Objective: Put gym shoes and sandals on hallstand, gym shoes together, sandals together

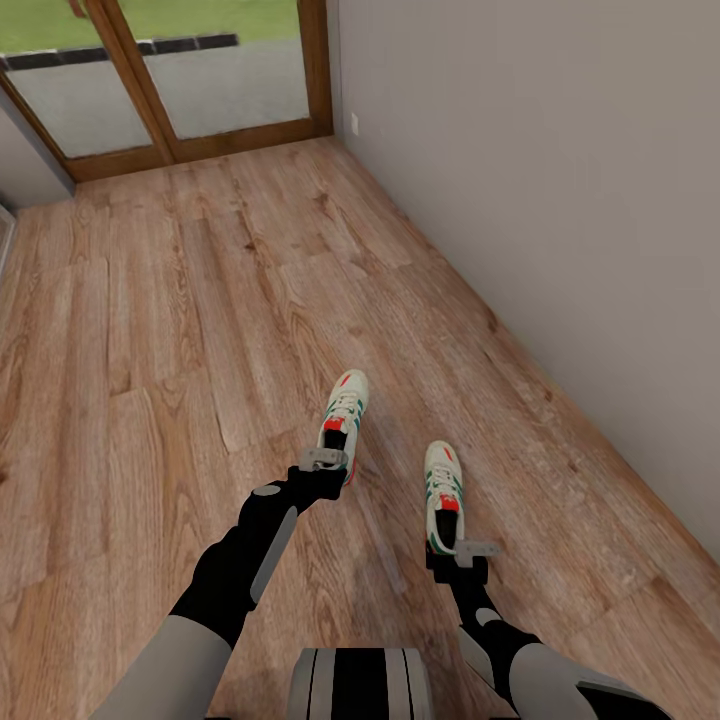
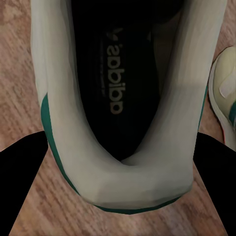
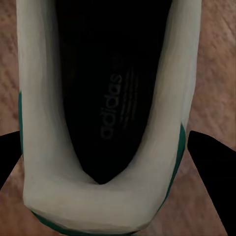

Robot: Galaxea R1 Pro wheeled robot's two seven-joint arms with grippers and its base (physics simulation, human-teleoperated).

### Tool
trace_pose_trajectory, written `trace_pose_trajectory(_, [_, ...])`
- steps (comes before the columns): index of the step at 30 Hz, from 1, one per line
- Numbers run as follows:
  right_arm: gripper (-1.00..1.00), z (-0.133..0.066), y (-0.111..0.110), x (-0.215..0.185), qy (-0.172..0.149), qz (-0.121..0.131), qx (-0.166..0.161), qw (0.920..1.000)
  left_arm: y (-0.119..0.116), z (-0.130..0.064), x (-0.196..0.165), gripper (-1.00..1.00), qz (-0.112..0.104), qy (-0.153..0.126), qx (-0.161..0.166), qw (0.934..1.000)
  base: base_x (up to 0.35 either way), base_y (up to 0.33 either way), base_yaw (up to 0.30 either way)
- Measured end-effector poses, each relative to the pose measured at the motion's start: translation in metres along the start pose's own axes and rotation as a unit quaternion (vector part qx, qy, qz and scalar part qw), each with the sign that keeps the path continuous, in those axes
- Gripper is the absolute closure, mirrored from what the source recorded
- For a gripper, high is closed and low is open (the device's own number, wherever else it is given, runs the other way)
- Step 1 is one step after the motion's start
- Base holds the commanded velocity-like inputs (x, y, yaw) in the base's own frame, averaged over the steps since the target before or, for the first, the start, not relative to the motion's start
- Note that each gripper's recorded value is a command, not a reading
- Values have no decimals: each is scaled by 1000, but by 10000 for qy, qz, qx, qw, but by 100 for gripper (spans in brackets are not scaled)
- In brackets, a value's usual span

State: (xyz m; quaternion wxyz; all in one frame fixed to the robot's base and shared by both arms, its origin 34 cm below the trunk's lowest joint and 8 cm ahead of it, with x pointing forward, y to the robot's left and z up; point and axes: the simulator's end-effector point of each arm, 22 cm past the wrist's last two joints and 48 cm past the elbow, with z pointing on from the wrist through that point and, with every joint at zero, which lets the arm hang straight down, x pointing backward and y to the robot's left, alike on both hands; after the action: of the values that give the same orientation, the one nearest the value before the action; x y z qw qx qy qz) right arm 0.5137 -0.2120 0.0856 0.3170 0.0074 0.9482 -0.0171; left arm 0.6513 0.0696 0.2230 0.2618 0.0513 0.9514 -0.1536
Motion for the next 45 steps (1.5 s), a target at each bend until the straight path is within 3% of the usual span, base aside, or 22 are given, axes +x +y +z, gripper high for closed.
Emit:
trace_pose_trajectory(7, [100, 0, 0, 0, 5, 8, 5, 10000, 0, 0, 0, 100, 1, 0, -2, 10000, 0, 0, 0])
trace_pose_trajectory(31, [100, -13, 0, -62, -524, 28, 1, 9986, -9, -37, -52, 100, 143, -464, -26, 9988, 0, 0, 0])
trace_pose_trajectory(40, [100, -14, -20, -179, -1669, 20, 226, 9857, -14, -52, -70, 100, 196, -642, -32, 9977, 0, 0, 0])
trace_pose_trajectory(42, [100, -15, -24, -193, -1680, 20, 276, 9854, -15, -56, -74, 100, 209, -681, -33, 9975, 0, 0, 0])
trace_pose_trajectory(45, [100, -12, -36, -217, -1362, -52, 423, 9898, -16, -61, -80, 100, 228, -738, -35, 9970, 0, 0, 0])
